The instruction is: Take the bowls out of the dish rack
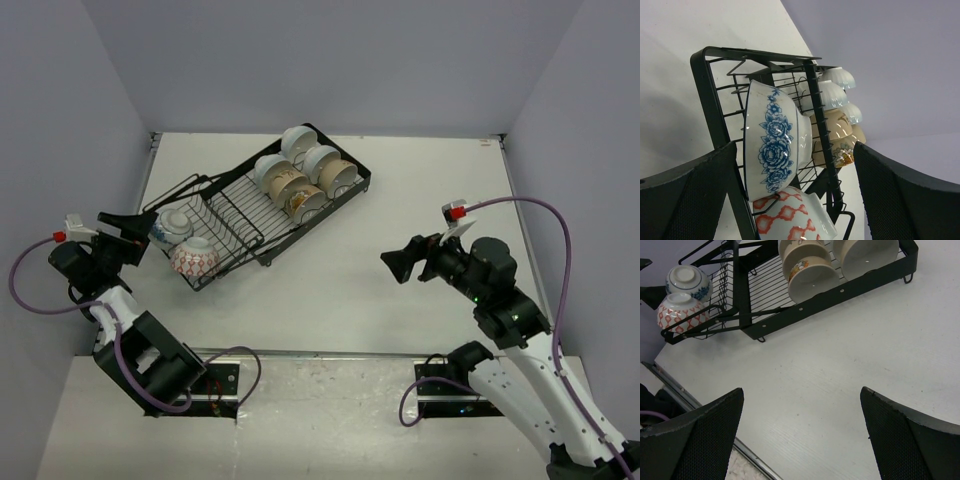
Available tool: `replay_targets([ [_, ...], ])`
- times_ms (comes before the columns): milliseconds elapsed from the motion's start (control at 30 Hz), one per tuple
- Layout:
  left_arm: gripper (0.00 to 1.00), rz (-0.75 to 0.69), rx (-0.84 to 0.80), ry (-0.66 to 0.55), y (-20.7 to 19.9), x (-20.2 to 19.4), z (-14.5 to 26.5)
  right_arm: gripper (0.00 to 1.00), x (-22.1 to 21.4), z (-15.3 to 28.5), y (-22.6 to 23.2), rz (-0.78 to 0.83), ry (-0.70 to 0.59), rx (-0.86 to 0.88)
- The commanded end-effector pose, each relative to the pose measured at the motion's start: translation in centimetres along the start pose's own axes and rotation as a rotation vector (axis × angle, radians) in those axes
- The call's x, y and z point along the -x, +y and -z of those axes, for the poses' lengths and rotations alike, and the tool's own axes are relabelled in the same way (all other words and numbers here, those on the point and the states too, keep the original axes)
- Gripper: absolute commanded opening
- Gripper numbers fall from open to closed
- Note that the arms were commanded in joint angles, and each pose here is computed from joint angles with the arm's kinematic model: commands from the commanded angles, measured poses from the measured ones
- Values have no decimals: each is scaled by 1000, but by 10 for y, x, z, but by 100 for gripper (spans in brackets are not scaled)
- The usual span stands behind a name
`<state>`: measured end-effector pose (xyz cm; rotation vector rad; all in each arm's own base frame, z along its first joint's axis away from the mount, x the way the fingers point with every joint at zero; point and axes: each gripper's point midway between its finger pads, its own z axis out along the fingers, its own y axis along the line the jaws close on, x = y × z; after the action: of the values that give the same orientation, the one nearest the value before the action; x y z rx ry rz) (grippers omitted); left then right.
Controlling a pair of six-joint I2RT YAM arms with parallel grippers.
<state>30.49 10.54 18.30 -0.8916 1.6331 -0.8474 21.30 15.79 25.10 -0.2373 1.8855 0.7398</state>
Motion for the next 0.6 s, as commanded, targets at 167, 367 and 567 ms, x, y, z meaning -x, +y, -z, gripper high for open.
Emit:
replay_targets([
  [167, 98, -6, -49, 13, -6, -4, -3, 99, 4, -4, 7, 24, -4, 39],
  [367, 96, 32, -65, 10, -4, -8, -5, 99, 1, -7, 9, 22, 21, 54],
  [567, 92, 46, -91, 10, -10, -11, -7, 99, -3, -12, 11, 12, 43, 70],
])
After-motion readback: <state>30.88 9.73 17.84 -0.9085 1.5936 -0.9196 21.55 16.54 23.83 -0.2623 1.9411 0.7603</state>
